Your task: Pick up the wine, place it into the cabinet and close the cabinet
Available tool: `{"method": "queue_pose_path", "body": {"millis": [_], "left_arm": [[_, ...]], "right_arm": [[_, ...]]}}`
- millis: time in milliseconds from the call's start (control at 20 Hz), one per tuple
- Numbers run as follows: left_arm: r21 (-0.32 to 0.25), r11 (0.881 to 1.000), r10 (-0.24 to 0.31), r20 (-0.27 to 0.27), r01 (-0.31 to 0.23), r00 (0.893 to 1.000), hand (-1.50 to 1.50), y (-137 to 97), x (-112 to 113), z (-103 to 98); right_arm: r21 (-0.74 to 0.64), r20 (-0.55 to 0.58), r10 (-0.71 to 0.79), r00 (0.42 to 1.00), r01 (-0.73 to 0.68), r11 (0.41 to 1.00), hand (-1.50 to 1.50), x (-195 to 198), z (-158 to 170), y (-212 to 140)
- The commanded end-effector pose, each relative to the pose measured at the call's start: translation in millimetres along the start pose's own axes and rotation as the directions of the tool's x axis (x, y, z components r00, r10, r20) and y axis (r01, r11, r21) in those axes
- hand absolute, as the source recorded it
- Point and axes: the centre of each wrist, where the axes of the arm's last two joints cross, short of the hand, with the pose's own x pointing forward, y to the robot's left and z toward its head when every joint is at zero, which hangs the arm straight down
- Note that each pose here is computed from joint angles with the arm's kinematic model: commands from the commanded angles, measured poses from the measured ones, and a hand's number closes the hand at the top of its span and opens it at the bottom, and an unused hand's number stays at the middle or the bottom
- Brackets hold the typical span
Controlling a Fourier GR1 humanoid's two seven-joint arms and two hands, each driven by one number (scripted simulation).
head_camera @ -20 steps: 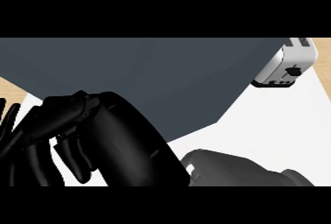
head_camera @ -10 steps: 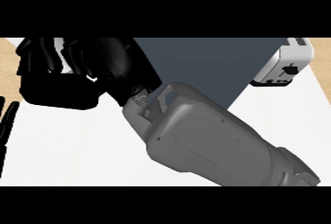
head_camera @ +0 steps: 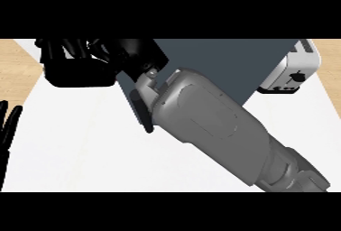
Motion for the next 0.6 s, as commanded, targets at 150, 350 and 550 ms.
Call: {"method": "queue_pose_path", "body": {"millis": [150, 350, 550], "left_arm": [[0.003, 1.000, -0.007, -0.004, 0.007, 1.000, -1.50, -6, -5, -5], [0.003, 1.000, 0.000, 0.006, 0.000, 1.000, -1.50, -6, 1, -4], [-0.001, 1.000, 0.000, 0.001, 0.000, 1.000, -1.50, -4, 3, -6]], "right_arm": [[-0.148, -0.112, 0.058, 0.992, -0.074, 0.986, 1.50, -32, -7, -67], [-0.161, -0.108, 0.115, 0.987, -0.132, 0.978, 1.50, -50, -6, -67], [-0.157, -0.119, 0.117, 0.986, -0.135, 0.978, 1.50, -61, -5, -70]]}}
